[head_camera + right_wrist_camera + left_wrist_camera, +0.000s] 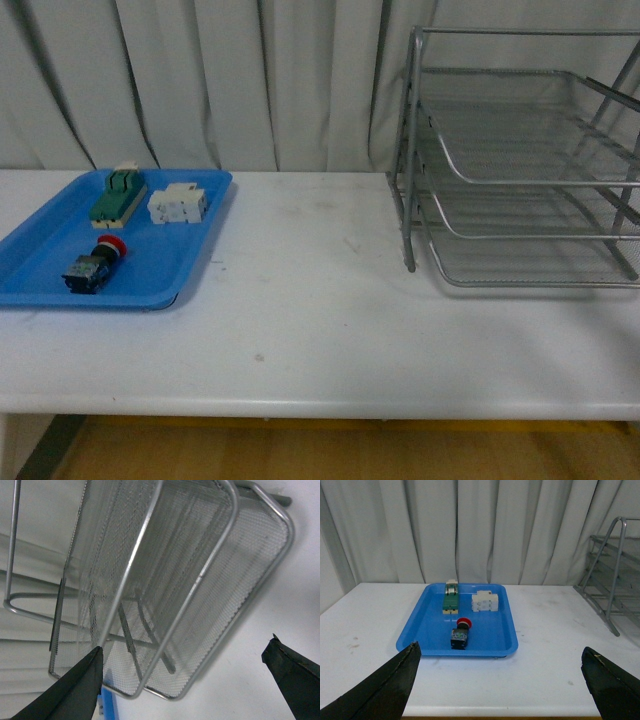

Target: Place button on rack with both arms

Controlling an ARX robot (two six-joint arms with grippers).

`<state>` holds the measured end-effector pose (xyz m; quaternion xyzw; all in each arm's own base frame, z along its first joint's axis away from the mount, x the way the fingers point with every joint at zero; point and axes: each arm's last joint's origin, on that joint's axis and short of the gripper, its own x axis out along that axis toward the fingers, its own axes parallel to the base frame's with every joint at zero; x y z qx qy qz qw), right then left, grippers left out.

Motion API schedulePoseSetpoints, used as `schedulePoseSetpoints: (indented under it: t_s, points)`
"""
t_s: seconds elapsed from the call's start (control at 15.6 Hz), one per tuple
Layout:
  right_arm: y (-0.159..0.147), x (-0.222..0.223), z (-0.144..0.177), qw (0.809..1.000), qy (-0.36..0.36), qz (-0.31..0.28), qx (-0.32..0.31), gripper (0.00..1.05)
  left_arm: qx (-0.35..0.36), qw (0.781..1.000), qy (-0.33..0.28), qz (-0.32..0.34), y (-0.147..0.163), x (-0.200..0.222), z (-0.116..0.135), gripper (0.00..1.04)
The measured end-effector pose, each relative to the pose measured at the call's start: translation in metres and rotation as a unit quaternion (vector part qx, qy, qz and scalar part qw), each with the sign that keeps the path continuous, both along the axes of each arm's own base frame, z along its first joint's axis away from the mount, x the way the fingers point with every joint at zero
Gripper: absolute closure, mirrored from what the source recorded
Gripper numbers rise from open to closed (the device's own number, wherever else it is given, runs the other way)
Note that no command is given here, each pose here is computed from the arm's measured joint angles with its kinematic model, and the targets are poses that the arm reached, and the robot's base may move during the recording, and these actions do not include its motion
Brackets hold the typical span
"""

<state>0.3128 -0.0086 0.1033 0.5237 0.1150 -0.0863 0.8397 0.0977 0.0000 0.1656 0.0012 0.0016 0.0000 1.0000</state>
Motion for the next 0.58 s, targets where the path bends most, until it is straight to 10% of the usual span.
schedulePoseSetpoints:
  t_s: [0.58]
  points:
    - [0.029, 0.091, -0.036, 0.998, 0.065, 0.005, 0.019, 0.14, 0.0, 1.0, 0.0, 0.0, 0.0, 0.0, 0.0, 0.07]
